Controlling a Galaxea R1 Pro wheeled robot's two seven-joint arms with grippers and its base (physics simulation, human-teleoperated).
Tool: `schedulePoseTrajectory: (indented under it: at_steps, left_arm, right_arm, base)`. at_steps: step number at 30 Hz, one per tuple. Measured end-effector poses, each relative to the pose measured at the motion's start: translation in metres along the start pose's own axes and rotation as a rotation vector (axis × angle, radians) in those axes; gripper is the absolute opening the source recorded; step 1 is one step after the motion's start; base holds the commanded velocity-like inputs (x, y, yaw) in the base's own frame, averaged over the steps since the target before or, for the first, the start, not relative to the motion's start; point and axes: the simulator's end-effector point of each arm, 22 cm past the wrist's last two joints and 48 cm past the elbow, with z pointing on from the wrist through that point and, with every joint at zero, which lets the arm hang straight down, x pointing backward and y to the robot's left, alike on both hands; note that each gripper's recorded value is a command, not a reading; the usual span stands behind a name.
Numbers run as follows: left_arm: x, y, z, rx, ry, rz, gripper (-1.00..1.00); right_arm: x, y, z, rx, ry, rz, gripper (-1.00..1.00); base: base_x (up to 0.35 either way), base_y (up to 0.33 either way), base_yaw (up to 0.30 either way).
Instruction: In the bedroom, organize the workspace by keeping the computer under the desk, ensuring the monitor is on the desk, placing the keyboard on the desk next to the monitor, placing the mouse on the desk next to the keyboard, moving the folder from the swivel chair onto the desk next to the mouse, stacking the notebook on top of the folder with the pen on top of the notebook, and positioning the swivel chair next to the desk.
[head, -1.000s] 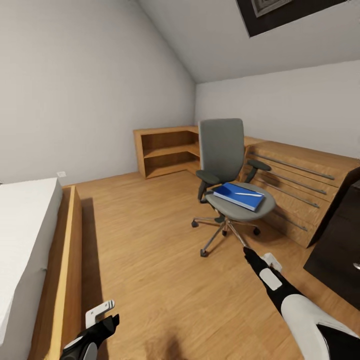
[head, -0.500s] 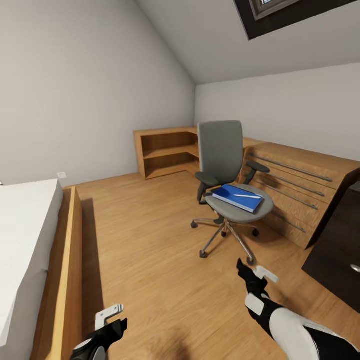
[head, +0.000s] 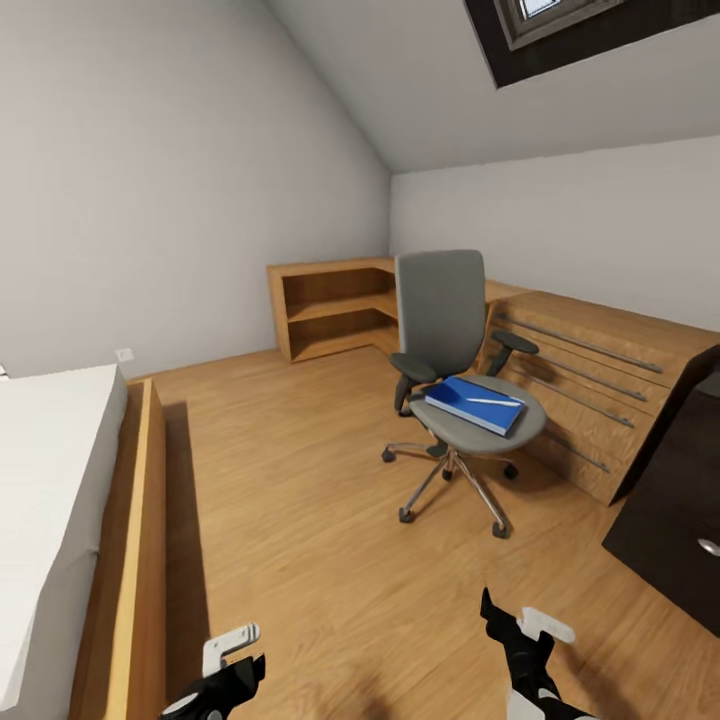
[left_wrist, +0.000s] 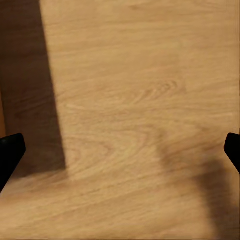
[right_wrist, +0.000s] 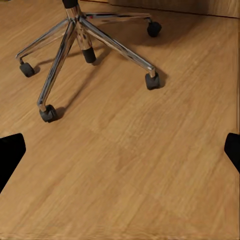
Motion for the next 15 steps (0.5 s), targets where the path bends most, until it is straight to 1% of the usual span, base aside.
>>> schedulePoseTrajectory:
  at_steps: [2,6,7,9,11,13,14,15]
  left_arm:
    - [0.003,-0.003,-0.001,0.002,-0.001,0.007,1.0]
    - [0.015,-0.015,-0.003,0.015,-0.003,0.042,1.0]
    - [0.035,-0.016,0.0,0.012,0.017,0.065,1.0]
    - [0.042,-0.015,-0.001,0.007,0.034,0.074,1.0]
    - [0.056,-0.011,-0.002,-0.002,0.065,0.086,1.0]
    - [0.06,-0.01,-0.004,-0.005,0.078,0.09,1.0]
    - [0.07,-0.006,-0.005,-0.013,0.1,0.098,1.0]
    - [0.07,-0.005,-0.006,-0.014,0.103,0.099,1.0]
  right_arm:
    - [0.0,-0.001,-0.004,0.0,0.006,-0.004,1.0]
    - [-0.002,0.0,-0.01,0.003,0.014,-0.007,1.0]
    - [-0.001,0.002,-0.012,0.0,0.018,-0.007,1.0]
    - [-0.004,0.004,-0.014,0.0,0.02,-0.006,1.0]
    - [-0.005,0.005,-0.017,0.002,0.024,-0.005,1.0]
    - [-0.007,0.005,-0.019,0.003,0.027,-0.006,1.0]
    - [-0.006,0.004,-0.022,0.006,0.031,-0.006,1.0]
    - [-0.008,0.003,-0.023,0.007,0.031,-0.008,1.0]
  base:
    - [0.0,0.0,0.0]
    - [0.0,0.0,0.0]
    - [0.0,0.0,0.0]
    - [0.0,0.0,0.0]
    - [0.0,0.0,0.0]
    - [0.0,0.0,-0.012]
    - [0.0,0.0,-0.072]
    - [0.0,0.0,-0.112]
